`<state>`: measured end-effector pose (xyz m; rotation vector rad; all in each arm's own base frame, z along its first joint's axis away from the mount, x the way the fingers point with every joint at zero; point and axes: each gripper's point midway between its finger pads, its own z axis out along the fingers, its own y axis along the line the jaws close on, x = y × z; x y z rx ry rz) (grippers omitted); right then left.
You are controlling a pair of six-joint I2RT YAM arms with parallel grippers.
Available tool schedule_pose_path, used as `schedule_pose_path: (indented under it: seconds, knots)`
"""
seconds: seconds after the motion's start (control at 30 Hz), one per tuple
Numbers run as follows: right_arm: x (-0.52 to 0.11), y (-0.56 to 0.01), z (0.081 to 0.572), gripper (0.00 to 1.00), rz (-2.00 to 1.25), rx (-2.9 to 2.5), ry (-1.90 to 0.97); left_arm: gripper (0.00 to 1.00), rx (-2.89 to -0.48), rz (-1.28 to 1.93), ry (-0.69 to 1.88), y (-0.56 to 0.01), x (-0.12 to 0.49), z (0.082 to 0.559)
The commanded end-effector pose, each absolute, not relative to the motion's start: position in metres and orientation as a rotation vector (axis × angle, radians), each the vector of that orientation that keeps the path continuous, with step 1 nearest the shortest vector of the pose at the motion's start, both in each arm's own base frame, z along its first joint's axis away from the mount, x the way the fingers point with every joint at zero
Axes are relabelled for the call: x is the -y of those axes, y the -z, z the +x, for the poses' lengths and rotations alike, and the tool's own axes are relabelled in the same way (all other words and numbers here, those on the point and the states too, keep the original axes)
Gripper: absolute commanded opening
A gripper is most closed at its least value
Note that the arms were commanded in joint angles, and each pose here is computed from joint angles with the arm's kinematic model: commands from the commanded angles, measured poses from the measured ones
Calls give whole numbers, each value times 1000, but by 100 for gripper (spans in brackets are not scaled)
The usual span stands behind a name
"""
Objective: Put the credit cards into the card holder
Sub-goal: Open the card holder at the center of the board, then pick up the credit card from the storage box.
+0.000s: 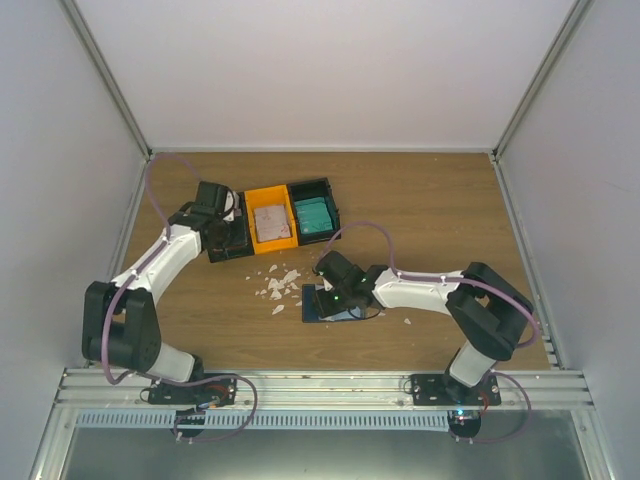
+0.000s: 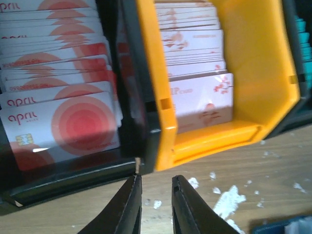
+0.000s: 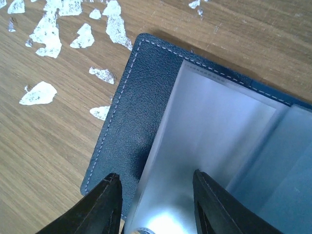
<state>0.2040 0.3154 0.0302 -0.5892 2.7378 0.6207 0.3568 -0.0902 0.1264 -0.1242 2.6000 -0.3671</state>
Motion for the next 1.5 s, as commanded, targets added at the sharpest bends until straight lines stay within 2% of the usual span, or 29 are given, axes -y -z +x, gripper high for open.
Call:
schedule_pose_path:
  seconds: [0.0, 0.4, 0.63, 1.13, 1.47]
  knots:
    - [-315, -18, 199, 41, -585, -2766, -612, 20, -2617, -231, 283, -111, 76, 367]
    - [-305, -3, 191, 41, -707, -2741, -574, 20, -2691, -235, 221, -76, 76, 391]
    - [-297, 1, 188, 42, -788, -2753, -522, 27, -2759, -80, 342, -64, 106, 377]
    - [-283, 6, 197, 42, -751, -2761, -491, 28, -2814, 212, 420, -58, 174, 350]
    - [-277, 4, 209, 42, -694, -2771, -516, 34, -2832, 298, 227, -63, 158, 344]
